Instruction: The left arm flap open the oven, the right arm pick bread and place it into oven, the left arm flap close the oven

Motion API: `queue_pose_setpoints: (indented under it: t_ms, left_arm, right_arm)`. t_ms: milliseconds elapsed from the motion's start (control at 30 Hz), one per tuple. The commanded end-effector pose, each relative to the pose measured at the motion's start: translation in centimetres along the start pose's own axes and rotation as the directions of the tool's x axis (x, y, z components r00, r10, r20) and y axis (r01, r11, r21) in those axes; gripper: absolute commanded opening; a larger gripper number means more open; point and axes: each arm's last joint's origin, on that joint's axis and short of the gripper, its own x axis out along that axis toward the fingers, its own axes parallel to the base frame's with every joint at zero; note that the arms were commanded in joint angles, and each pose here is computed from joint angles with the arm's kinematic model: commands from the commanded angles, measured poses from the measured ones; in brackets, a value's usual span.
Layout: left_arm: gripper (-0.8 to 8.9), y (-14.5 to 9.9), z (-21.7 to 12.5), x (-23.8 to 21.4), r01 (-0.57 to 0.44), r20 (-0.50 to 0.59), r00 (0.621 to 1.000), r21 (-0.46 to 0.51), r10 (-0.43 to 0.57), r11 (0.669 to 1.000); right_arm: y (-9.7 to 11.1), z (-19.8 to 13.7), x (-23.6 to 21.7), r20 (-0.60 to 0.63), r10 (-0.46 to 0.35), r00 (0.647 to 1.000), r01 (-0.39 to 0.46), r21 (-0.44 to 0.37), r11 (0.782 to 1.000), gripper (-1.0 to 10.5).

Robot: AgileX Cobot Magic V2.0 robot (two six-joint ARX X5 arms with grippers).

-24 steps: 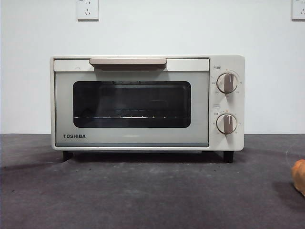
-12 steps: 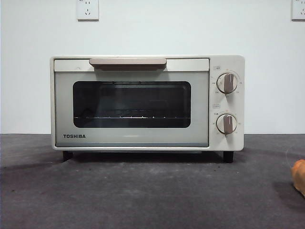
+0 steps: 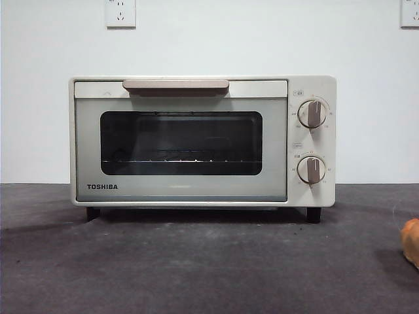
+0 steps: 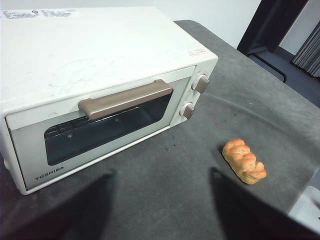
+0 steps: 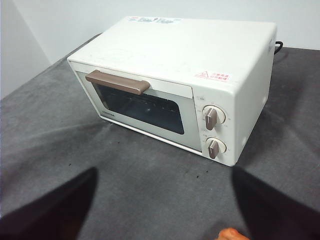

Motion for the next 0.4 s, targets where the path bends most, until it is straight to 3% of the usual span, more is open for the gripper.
queue_pose_setpoints:
  t_ms: [33, 267, 400]
  left_arm:
    - [4.47, -0.2, 0.5, -0.2, 0.010, 0.021, 1.000, 0.024, -0.010, 1.000]
    - [4.46, -0.2, 0.5, -0.2, 0.010, 0.020, 1.000, 0.021, -0.011, 1.000]
    - [4.38, -0.2, 0.5, -0.2, 0.011, 0.021, 1.000, 0.013, -0.011, 1.000]
  right_arm:
    - [0.1, 0.5, -0.2, 0.017, 0.004, 1.000, -0.004, -0.002, 1.000, 5.0]
    - [0.1, 0.5, 0.0, 0.001, 0.012, 1.000, -0.012, 0.090, 0.996, 5.0]
    - [-0.4, 0.2, 0.9, -0.080, 0.018, 0.997, -0.005, 0.166, 0.986, 5.0]
